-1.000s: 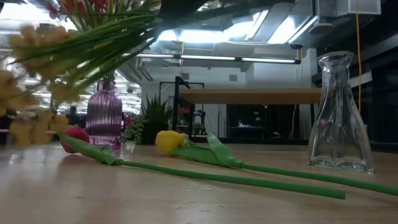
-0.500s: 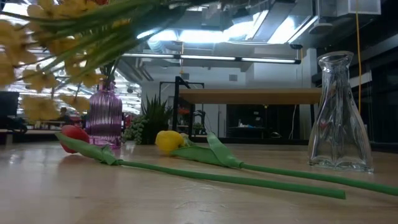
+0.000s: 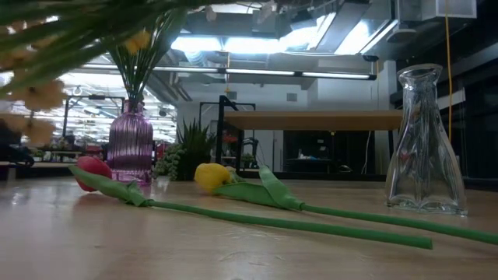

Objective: Pick and place flowers into a vace then onto a shelf
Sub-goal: Put the yellow flowers into the transparent vase

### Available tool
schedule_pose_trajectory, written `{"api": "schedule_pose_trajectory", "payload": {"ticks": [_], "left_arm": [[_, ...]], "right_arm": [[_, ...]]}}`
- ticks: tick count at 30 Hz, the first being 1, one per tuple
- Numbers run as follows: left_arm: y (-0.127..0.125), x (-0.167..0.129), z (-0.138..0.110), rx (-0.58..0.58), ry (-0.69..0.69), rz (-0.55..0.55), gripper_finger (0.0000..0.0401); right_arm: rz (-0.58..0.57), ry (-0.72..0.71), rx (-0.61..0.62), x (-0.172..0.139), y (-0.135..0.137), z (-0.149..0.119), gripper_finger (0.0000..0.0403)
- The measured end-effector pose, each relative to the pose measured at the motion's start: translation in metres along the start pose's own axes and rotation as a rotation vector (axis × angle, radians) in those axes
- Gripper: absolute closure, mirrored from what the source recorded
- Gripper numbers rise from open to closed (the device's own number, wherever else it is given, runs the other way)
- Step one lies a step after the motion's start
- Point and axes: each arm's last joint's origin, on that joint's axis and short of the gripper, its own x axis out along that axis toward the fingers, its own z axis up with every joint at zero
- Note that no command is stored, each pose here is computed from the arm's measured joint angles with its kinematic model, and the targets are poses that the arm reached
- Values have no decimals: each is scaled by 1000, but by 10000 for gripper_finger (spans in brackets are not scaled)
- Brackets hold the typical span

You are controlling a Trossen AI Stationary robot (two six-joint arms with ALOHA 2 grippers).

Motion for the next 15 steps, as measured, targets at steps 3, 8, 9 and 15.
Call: {"api": "schedule_pose_trajectory", "payload": {"ticks": [3,8,9,15], "left_arm": [[0,0,0,0,0,-1,397],[0,0,0,0,1,-2,400],[0,0,0,1,1,-2,399],[0,0,0,2,1,-1,397]], "right_arm": [[-16,-62,3,2,2,-6,403],[-44,-176,43,7,4,-21,403],[-49,-189,56,8,4,-26,403],[-47,-243,120,14,0,-52,403]]}}
